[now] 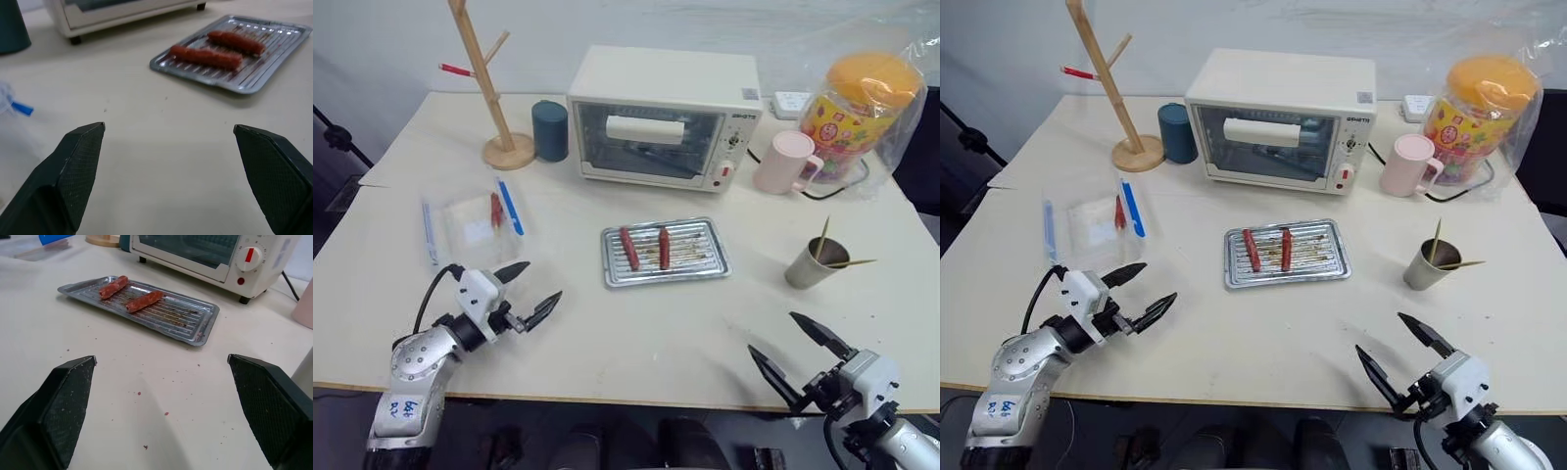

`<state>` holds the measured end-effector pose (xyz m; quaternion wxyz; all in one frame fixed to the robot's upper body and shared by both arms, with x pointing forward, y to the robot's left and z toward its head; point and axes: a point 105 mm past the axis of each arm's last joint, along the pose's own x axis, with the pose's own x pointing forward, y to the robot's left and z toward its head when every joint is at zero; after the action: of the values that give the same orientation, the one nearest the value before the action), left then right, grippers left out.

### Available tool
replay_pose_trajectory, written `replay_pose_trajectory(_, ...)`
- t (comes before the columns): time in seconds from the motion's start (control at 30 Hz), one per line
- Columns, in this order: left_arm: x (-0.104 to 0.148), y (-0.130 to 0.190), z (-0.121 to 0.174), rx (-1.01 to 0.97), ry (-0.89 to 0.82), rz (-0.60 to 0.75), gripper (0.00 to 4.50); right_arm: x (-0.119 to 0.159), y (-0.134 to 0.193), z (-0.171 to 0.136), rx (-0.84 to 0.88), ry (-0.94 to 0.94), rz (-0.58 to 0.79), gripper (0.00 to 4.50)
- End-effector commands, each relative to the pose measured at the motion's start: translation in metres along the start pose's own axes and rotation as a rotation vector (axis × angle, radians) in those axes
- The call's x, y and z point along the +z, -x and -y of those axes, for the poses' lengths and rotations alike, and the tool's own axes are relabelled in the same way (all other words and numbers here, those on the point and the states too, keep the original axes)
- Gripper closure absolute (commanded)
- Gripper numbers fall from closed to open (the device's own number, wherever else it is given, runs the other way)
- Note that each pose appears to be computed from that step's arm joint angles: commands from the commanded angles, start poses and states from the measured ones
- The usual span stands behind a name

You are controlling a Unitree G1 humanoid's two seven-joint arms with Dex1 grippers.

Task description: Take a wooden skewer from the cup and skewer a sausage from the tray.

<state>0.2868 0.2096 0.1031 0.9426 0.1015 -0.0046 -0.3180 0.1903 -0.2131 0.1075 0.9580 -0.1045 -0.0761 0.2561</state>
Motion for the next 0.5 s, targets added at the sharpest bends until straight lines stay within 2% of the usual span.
replay_pose_trajectory(0.03,0.013,0.0,-0.006,-0.009,-0.038,0.044,0.04,0.014,-0.002,0.003,-0.013,0.039,0.047,0.0)
replay_pose_trajectory(0.13,0.024,-0.004,0.004,-0.088,0.05,0.098,0.04,0.023,0.0,0.012,-0.035,0.06,0.059,0.0)
replay_pose_trajectory(0.27,0.035,0.003,0.018,-0.276,0.21,0.131,0.04,0.045,0.017,0.044,-0.117,0.11,0.04,0.0)
replay_pose_trajectory(0.43,0.057,0.008,0.039,-0.57,0.139,0.11,0.04,0.069,0.049,0.083,-0.147,0.186,-0.056,0.0)
replay_pose_trajectory(0.5,0.069,0.003,0.041,-0.617,0.141,0.13,0.04,0.073,0.068,0.104,-0.183,0.204,-0.108,0.0)
